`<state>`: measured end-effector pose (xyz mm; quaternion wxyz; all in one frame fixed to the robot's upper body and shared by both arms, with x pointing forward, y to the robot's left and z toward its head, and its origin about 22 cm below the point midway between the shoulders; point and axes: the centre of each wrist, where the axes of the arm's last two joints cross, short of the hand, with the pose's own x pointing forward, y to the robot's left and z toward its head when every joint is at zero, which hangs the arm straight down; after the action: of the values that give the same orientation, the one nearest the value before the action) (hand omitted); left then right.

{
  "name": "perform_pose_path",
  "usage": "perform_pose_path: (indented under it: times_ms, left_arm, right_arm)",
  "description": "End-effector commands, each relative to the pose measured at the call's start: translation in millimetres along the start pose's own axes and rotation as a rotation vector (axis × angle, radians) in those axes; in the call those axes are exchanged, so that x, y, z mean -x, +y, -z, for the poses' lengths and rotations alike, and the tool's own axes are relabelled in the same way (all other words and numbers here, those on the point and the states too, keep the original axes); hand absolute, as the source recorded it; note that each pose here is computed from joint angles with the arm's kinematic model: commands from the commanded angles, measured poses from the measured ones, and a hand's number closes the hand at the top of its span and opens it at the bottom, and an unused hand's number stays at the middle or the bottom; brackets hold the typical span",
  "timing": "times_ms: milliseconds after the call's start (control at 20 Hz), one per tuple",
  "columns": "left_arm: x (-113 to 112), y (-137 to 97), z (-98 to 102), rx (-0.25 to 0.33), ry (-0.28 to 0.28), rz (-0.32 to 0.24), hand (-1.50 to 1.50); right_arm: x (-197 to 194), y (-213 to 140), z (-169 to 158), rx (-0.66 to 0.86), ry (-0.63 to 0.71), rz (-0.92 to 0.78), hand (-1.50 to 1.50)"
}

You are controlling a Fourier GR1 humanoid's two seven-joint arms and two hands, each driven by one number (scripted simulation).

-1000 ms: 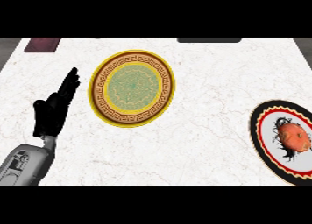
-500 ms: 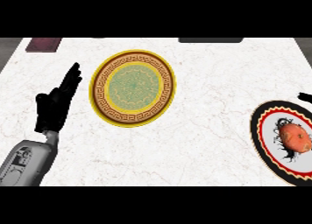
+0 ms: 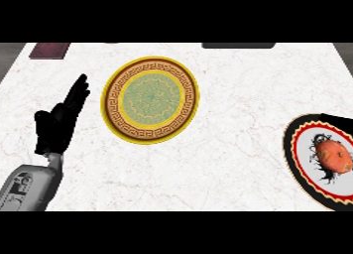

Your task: Pick the squash from the plate and place it in the plate

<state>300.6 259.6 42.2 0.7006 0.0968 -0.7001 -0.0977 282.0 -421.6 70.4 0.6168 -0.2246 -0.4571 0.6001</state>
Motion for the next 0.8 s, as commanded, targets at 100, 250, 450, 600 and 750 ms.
perform_pose_path:
  times_ms: [100,250,450,600,750]
  left_arm:
    - [8.9,-13.8,8.3,0.001,0.015,0.000,0.00]
    - [5.9,2.6,-6.0,-0.014,0.007,-0.001,0.00]
    - [18.2,-1.4,10.1,0.008,-0.006,0.001,0.00]
    - [-8.8,-6.9,8.7,0.012,0.003,0.012,0.00]
    - [3.7,-36.3,-4.9,-0.001,0.000,-0.001,0.00]
  right_arm:
    - [12.4,20.7,9.5,-0.037,0.023,-0.024,-1.50]
    - [11.2,22.3,20.4,-0.043,0.028,-0.007,-1.50]
    - [21.6,30.3,23.5,-0.056,0.039,-0.036,-1.50]
    - [18.5,40.0,36.2,0.033,-0.019,-0.014,1.50]
    - [14.9,29.4,41.9,0.053,-0.007,-0.045,1.50]
